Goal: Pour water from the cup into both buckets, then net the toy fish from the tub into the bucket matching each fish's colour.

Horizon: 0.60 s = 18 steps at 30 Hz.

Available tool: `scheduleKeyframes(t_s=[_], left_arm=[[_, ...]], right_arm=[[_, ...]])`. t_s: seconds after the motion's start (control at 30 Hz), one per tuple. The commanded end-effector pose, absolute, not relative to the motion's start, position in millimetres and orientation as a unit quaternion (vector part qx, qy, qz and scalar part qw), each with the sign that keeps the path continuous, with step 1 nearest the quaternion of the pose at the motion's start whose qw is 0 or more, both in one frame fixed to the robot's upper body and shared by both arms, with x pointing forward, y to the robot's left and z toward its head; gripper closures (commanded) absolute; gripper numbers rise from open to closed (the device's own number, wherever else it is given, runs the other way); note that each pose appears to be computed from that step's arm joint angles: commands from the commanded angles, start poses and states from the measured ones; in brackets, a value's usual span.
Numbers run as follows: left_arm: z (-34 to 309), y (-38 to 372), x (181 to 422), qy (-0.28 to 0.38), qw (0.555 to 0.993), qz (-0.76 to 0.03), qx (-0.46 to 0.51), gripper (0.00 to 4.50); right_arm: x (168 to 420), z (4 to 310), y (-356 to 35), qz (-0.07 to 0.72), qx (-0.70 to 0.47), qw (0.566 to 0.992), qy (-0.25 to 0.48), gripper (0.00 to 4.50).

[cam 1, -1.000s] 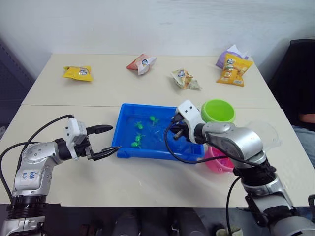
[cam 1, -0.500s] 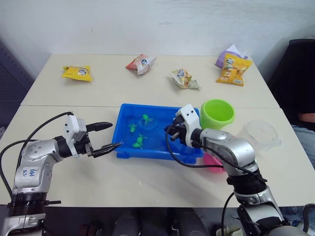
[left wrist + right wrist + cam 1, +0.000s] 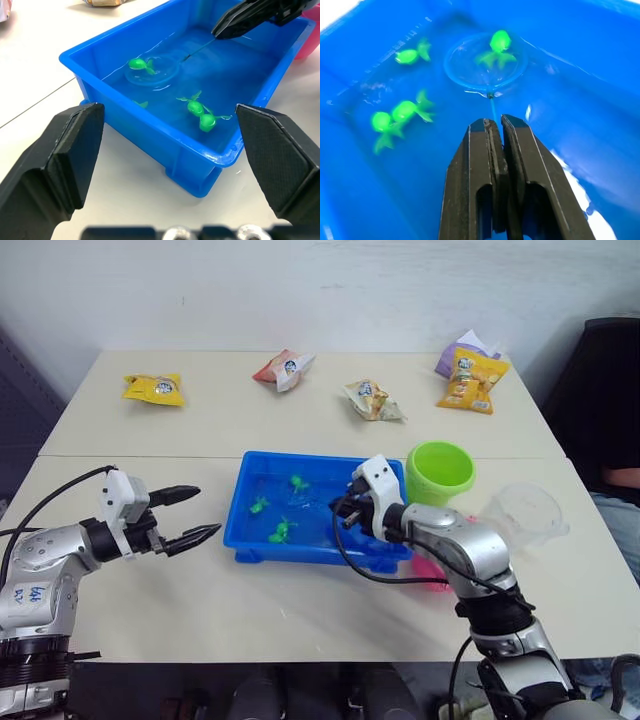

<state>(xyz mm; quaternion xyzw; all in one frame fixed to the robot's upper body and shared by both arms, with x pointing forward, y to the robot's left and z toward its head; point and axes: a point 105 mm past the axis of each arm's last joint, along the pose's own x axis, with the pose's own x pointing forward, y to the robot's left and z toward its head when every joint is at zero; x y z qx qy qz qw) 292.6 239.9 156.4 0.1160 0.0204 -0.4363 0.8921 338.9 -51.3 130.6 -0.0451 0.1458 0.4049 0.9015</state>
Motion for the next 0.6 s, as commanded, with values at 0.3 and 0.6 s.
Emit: scheduleKeyframes(t_s=[0.3, 0.6], left_arm=[[180.1, 218.7, 291.0, -0.031, 0.877, -0.465, 0.115, 0.02], [189.8, 181.7, 302.8, -0.059, 0.844, -0.522, 0.106, 0.02]], right_arm=[[295.3, 175.0, -82.0, 0.461, -0.09, 0.882, 0.031, 4.5], [273.2, 200.6, -131.0, 0.399, -0.133, 0.907, -0.02, 4.5]])
